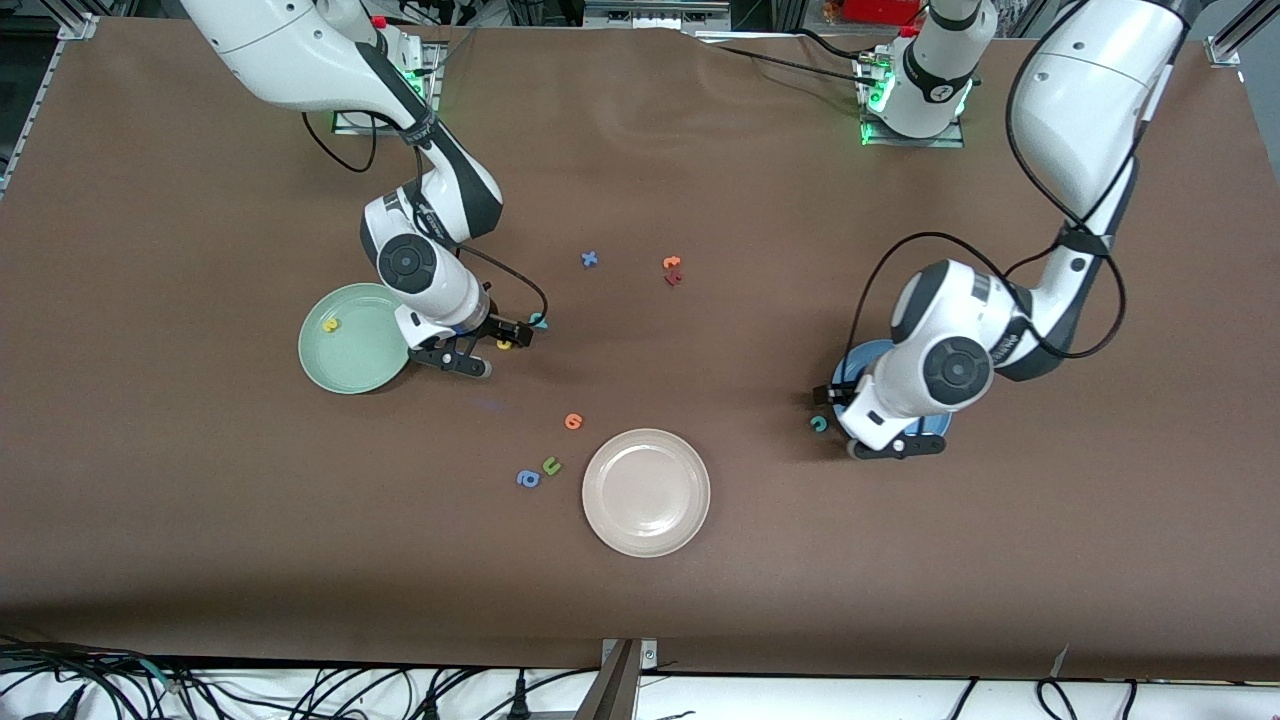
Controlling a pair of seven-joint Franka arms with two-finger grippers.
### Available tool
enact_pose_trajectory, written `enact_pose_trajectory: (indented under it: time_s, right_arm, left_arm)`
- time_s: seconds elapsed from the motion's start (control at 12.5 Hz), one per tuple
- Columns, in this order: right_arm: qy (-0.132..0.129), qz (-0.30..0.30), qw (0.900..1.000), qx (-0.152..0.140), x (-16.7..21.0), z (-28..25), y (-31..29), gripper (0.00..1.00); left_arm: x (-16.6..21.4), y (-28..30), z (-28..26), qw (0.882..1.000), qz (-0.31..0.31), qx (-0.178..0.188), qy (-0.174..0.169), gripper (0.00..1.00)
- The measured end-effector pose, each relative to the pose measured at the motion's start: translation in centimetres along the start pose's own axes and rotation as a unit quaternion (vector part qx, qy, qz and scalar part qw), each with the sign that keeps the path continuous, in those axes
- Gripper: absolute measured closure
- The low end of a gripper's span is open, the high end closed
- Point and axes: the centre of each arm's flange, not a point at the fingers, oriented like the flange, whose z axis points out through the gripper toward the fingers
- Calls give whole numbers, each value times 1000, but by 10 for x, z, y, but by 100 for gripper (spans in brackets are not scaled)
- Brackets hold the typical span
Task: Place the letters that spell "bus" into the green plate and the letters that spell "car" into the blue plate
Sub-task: 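Carry the yellow n to the green plate while the left gripper reaches teal c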
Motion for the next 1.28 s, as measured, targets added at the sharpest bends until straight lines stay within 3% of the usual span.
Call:
enact_pose_trajectory:
  time_s: [0.16,0.32,0.4,0.48,0.56,0.64,0.72,0.96,1.12,1.28]
  right_arm:
    - [-1,-1,1000,0,0,4,0,10]
    - [2,-4,1000,2,1,2,-1,32]
    - [4,-5,1000,4,2,0,-3,48]
    - [4,-6,1000,5,2,-1,-4,57]
    - [5,-6,1000,5,2,-1,-4,57]
    - [5,-7,1000,5,3,-2,-5,67]
    - [7,-7,1000,6,3,-5,-5,70]
    - [4,-5,1000,-1,7,-7,0,73]
    - [-12,-12,999,-32,21,-22,19,73]
    - [-34,-24,997,-69,42,-55,53,73]
  left_arm:
    - [-4,24,1,998,45,27,40,0]
    - [-2,24,5,994,81,53,57,0]
    - [0,21,7,991,109,57,55,0]
    - [2,15,11,987,143,59,49,0]
    - [5,10,17,981,177,60,43,0]
    - [7,6,23,975,212,60,37,0]
    - [8,5,29,967,245,58,35,0]
    - [5,21,44,932,356,48,38,1]
    - [5,23,50,901,431,45,36,4]
    - [7,19,54,873,485,45,31,26]
